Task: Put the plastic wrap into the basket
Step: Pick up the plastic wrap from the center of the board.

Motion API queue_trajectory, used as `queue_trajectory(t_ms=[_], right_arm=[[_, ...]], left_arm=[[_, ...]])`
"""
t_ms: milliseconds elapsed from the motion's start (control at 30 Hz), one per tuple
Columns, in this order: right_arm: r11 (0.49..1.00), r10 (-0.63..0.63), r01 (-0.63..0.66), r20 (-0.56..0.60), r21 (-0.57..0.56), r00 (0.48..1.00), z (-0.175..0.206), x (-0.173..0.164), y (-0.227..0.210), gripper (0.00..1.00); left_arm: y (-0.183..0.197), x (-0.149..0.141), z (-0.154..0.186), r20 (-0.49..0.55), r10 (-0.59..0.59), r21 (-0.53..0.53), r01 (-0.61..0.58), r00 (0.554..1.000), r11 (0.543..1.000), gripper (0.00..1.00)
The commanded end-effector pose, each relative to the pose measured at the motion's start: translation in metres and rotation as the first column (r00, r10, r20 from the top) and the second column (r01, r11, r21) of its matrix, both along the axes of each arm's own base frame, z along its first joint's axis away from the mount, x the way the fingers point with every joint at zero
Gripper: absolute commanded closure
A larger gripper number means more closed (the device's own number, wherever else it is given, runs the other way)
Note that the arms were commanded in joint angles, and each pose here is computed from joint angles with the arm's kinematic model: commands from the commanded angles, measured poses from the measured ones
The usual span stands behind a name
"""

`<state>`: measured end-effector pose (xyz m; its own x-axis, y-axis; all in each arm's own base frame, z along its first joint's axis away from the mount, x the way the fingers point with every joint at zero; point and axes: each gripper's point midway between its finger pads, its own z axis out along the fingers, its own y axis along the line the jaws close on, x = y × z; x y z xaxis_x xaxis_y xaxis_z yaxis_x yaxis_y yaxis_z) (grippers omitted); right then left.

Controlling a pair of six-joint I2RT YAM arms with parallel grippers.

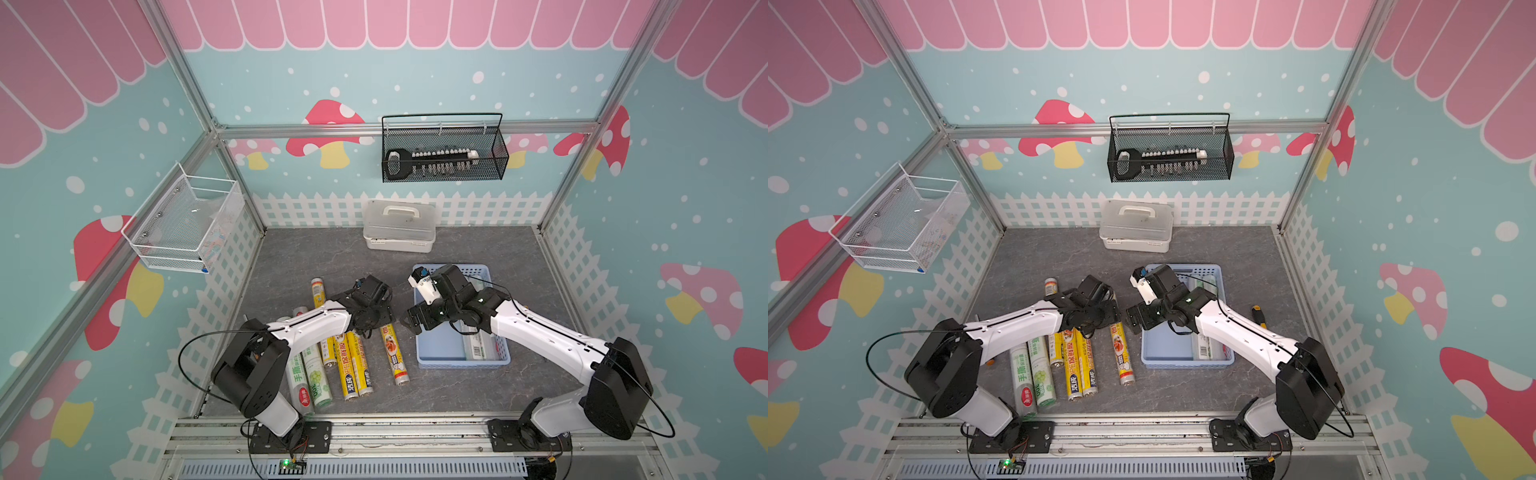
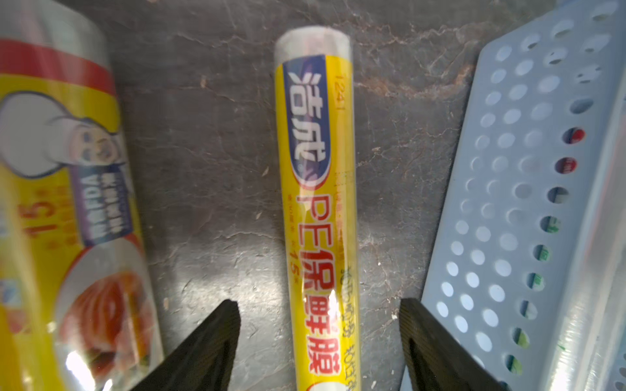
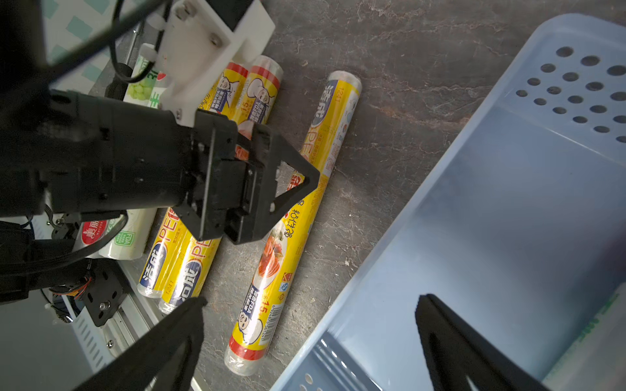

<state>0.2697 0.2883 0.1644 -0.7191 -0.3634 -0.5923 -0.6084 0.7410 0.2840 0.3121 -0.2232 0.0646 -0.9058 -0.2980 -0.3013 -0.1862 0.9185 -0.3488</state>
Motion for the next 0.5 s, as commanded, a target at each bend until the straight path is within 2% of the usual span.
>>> queue_trajectory(t_ms=[0,133,300,467], right_arm=[[0.999,-0.037,0.037,0.021,0.002,0.999,0.008,0.006,0.001,0.01],[0.994,-0.104,0.105,0.034,-0.021,0.994,0.004,0.009,-0.011,0.01],[0.979,-0.193,0.196,0.06,-0.046,0.979,0.0,0.012,-0.029,0.0],[0.973,-0.219,0.224,0.079,-0.06,0.972,-0.001,0.01,-0.039,0.0]], left_arm=[[-0.004,-0.003,-0.002,-0.044,-0.01,0.031,0.011,0.999,0.999,0.26],[-0.002,-0.004,-0.013,-0.081,-0.001,0.093,0.008,0.997,0.996,0.3],[-0.006,-0.007,-0.027,-0.128,-0.013,0.142,0.031,0.992,0.989,0.39],[-0.01,-0.007,-0.039,-0.16,-0.017,0.167,0.044,0.987,0.985,0.42]])
